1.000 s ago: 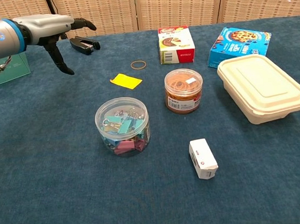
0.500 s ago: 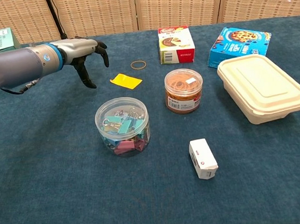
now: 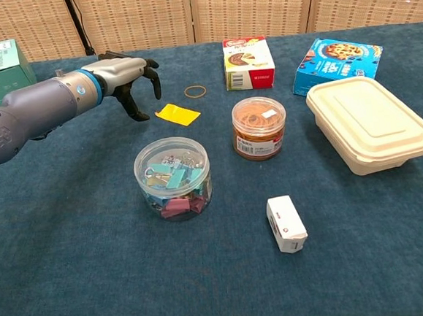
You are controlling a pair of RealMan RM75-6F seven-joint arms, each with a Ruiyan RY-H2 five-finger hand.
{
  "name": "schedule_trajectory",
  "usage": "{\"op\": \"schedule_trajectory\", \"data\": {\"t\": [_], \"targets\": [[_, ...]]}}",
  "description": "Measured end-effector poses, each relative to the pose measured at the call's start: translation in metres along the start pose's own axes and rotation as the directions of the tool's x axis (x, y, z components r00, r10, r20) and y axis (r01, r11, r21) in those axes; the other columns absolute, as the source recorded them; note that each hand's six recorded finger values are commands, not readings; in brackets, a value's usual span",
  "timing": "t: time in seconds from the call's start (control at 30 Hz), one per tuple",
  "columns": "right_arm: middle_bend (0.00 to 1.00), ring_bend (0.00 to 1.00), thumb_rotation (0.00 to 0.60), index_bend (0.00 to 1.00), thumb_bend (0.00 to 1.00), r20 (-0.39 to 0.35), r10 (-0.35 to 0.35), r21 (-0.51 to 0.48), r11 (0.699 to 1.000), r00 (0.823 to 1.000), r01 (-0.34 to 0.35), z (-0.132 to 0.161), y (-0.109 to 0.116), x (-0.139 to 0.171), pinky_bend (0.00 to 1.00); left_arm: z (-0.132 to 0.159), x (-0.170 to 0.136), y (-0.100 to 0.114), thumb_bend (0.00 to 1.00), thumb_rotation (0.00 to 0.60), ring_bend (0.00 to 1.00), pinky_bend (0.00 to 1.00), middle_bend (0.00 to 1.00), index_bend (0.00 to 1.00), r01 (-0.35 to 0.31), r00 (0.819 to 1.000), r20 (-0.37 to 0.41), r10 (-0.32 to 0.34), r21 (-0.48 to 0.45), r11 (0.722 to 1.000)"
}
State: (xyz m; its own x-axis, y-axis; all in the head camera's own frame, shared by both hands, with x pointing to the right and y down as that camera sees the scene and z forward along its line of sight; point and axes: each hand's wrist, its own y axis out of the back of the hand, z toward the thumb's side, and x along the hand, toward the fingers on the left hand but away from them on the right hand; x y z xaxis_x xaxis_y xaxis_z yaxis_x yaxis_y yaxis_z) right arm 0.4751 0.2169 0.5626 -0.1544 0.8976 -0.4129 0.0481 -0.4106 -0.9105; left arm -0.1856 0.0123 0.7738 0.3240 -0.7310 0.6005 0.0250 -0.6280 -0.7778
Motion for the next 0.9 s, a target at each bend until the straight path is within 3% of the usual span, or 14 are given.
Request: {"op": "schedule_trajectory", "data": {"t": [0.9], "targets": [[0.0,0.0,0.6,0.0,0.0,0.028,0.016,0.002,1.0,0.999,-0.016,-0.008,-0.004,-0.005,0.0,0.017,0.02,-0.007,0.27,0.6,0.0,0.0,0.0,0.42,0.008,1.0,-0.002,-0.008,0.017,1.0]]}}
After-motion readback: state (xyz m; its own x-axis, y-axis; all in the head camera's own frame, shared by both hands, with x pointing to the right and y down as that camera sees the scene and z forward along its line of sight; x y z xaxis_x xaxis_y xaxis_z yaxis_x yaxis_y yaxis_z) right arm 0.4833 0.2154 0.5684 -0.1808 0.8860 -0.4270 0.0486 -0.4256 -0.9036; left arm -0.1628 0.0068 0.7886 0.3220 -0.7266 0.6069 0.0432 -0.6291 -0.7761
